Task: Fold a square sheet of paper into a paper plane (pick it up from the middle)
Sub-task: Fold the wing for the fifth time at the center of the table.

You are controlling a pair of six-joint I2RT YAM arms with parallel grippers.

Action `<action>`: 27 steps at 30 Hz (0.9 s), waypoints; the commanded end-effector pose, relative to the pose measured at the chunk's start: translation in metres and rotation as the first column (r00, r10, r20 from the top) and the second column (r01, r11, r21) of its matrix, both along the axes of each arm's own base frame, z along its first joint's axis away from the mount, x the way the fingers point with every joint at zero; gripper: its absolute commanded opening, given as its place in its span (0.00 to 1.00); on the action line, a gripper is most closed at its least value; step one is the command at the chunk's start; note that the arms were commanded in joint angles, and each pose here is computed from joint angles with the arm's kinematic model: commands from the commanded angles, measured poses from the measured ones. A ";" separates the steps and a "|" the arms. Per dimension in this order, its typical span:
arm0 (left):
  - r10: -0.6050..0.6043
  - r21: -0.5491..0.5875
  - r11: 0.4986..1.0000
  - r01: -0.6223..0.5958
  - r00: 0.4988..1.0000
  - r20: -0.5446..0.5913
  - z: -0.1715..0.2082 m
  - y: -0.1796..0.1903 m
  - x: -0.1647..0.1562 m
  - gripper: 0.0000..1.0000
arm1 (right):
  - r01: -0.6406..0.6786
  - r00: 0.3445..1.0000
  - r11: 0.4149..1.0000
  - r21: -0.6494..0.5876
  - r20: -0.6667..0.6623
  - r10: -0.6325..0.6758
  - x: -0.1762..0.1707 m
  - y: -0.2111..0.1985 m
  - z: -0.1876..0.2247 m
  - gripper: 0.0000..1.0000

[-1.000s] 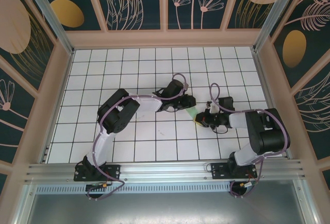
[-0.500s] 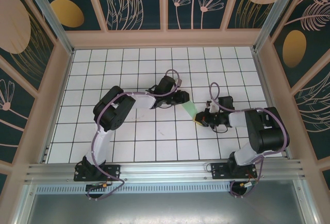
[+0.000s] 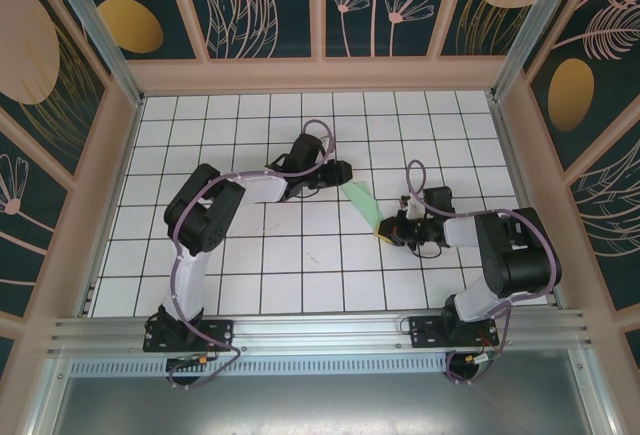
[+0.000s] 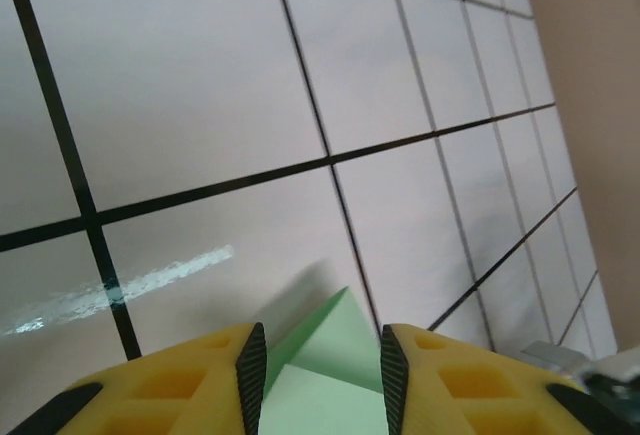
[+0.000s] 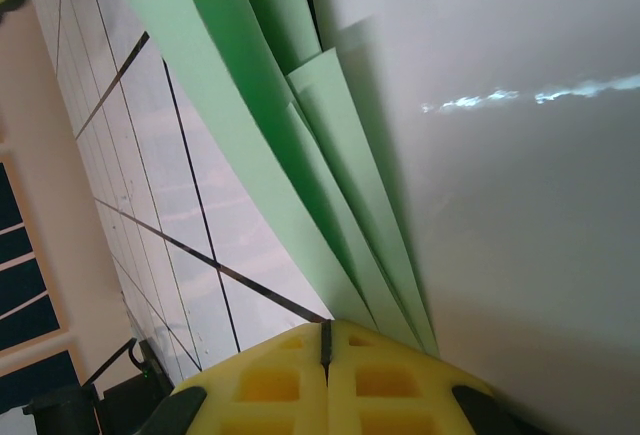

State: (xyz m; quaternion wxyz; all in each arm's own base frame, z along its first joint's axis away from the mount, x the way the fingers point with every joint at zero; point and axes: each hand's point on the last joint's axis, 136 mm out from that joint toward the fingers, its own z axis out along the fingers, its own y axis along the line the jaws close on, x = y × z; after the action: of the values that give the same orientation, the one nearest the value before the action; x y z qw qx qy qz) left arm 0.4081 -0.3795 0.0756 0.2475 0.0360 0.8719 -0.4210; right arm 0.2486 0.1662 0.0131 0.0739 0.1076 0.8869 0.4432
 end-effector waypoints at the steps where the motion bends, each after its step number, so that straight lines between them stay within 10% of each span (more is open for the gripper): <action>1: 0.021 -0.087 0.996 -0.015 0.997 0.072 0.057 -0.005 -0.008 0.37 | 0.048 0.979 0.976 -0.211 -0.184 -0.087 -0.035 -0.032 -0.055 0.00; 10: -0.085 -0.163 0.984 0.067 0.991 -0.103 0.019 -0.063 -0.095 0.28 | 0.053 0.979 0.975 -0.214 -0.183 -0.093 -0.035 -0.033 -0.056 0.00; 27: -0.047 -0.157 0.988 0.005 0.964 -0.262 -0.036 -0.071 -0.119 0.24 | 0.061 0.978 0.973 -0.222 -0.180 -0.102 -0.034 -0.034 -0.056 0.00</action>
State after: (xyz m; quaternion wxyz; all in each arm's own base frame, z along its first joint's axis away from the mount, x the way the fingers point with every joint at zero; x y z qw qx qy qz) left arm 0.2873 -0.4447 0.0412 0.1241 -0.0243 0.8615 -0.4918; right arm 0.2486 0.1663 0.0131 0.0715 0.1087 0.8856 0.4459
